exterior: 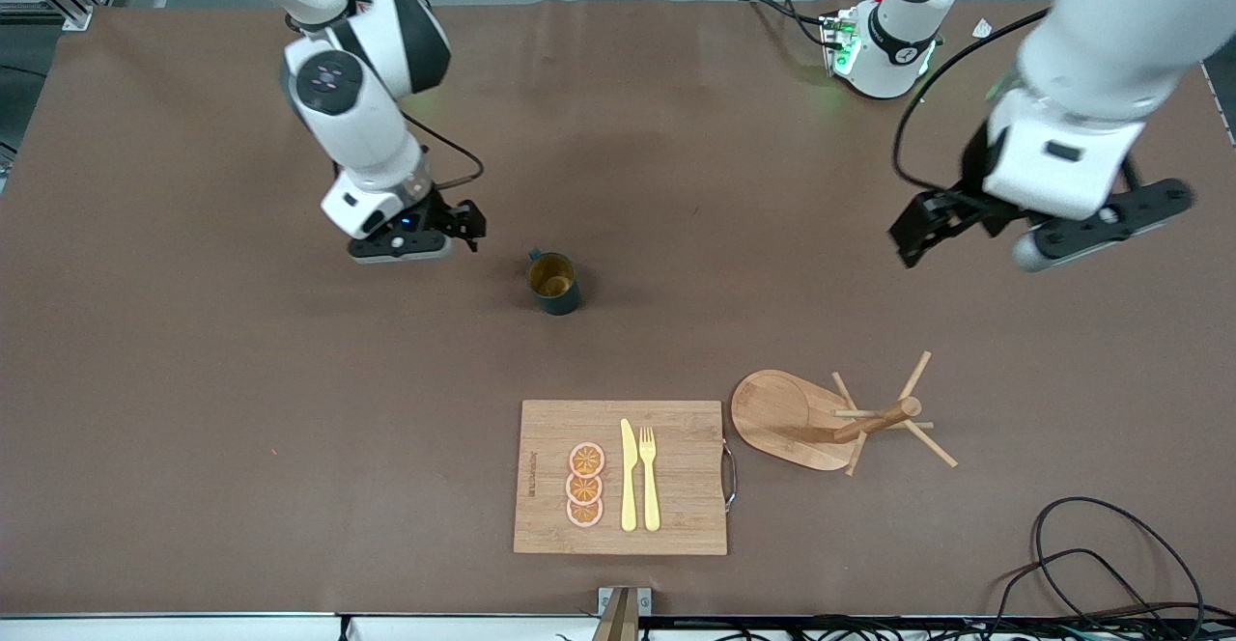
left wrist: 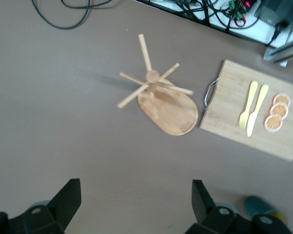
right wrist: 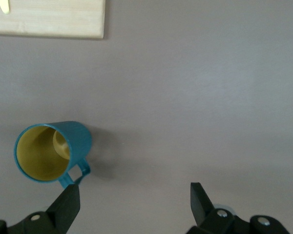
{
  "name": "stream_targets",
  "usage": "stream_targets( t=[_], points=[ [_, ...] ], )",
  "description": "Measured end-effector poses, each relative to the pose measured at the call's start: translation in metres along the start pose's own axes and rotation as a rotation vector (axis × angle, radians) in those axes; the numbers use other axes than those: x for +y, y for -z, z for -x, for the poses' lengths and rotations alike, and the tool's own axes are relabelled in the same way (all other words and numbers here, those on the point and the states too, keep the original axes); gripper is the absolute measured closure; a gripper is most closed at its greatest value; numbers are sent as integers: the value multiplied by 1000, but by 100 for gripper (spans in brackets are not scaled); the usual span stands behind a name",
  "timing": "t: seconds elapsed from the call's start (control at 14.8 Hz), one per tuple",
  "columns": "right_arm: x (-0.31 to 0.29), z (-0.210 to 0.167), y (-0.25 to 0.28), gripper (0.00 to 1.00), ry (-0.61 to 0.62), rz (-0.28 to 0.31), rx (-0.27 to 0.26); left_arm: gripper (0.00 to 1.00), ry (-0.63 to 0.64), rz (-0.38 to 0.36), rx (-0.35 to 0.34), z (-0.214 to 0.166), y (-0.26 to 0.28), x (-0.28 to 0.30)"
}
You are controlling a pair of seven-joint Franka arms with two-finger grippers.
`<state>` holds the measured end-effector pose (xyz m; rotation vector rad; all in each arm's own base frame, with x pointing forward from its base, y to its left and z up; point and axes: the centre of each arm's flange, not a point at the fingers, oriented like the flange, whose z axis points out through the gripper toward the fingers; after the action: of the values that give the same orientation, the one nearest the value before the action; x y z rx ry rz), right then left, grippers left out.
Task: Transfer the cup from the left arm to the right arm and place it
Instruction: 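Raise the left gripper away while the right gripper reaches the mug, then close the right gripper on the teal mug's rim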
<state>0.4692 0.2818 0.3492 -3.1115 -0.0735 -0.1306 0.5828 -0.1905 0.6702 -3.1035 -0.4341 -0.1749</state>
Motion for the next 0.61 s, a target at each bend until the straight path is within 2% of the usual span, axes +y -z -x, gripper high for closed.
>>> stream_targets(
  t=[0.27, 0.61],
  points=[
    [-57, 19, -48, 0, -24, 48, 8, 0, -198, -10, -43, 4, 12, -69],
    [-67, 9, -55, 0, -39, 41, 26, 0, -330, -9, -95, 26, 7, -129]
  ],
)
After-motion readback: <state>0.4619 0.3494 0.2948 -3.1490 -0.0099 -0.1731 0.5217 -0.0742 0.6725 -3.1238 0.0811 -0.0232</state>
